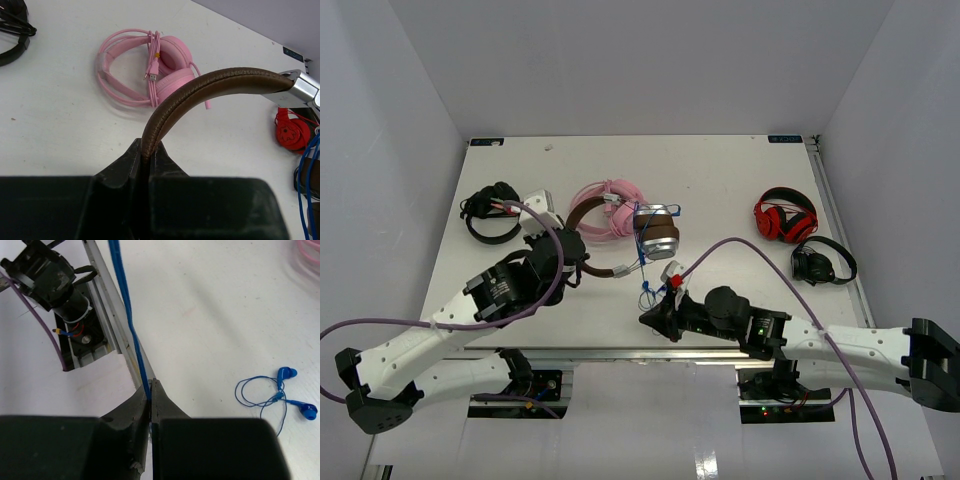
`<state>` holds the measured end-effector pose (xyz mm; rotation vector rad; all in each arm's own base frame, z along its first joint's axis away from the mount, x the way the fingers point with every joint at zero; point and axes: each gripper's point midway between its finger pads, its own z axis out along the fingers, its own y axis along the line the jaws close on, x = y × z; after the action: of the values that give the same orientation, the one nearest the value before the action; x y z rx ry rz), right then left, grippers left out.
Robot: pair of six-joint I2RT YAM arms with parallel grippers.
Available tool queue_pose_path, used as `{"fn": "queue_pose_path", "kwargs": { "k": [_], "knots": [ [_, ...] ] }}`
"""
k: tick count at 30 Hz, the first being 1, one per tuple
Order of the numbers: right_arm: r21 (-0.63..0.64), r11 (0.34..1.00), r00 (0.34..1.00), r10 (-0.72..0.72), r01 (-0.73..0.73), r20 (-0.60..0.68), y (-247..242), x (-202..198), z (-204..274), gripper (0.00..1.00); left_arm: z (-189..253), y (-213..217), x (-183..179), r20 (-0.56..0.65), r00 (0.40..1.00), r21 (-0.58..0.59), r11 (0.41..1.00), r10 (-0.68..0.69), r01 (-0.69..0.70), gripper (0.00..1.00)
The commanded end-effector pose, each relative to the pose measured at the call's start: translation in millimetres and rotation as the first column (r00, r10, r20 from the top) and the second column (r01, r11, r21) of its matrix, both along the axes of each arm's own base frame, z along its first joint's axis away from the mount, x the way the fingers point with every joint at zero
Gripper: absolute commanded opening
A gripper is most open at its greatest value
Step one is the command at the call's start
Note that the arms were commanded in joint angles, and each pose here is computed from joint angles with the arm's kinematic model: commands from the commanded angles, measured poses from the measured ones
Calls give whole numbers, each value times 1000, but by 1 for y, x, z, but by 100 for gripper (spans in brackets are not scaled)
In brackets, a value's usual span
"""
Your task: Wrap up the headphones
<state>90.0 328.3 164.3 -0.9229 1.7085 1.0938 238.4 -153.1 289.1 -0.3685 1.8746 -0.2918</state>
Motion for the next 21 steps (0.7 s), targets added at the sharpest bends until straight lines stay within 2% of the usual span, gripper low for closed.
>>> {"fn": "queue_pose_path", "kwargs": {
  "k": [1, 8, 21],
  "knots": [
    [62, 991, 992, -124, 122, 30, 0, 21, 7, 8, 25, -10, -2, 55, 998, -181, 983, -25, 35, 0],
    [105, 980, 981, -179, 172, 71, -2, 32, 1, 8, 40, -15, -14, 75, 992, -272, 955, -97, 114, 0],
    [171, 985, 974, -58, 21, 217, 28, 25, -1, 8, 58, -22, -23, 103, 984, -369, 912, -148, 176, 0]
  ]
}}
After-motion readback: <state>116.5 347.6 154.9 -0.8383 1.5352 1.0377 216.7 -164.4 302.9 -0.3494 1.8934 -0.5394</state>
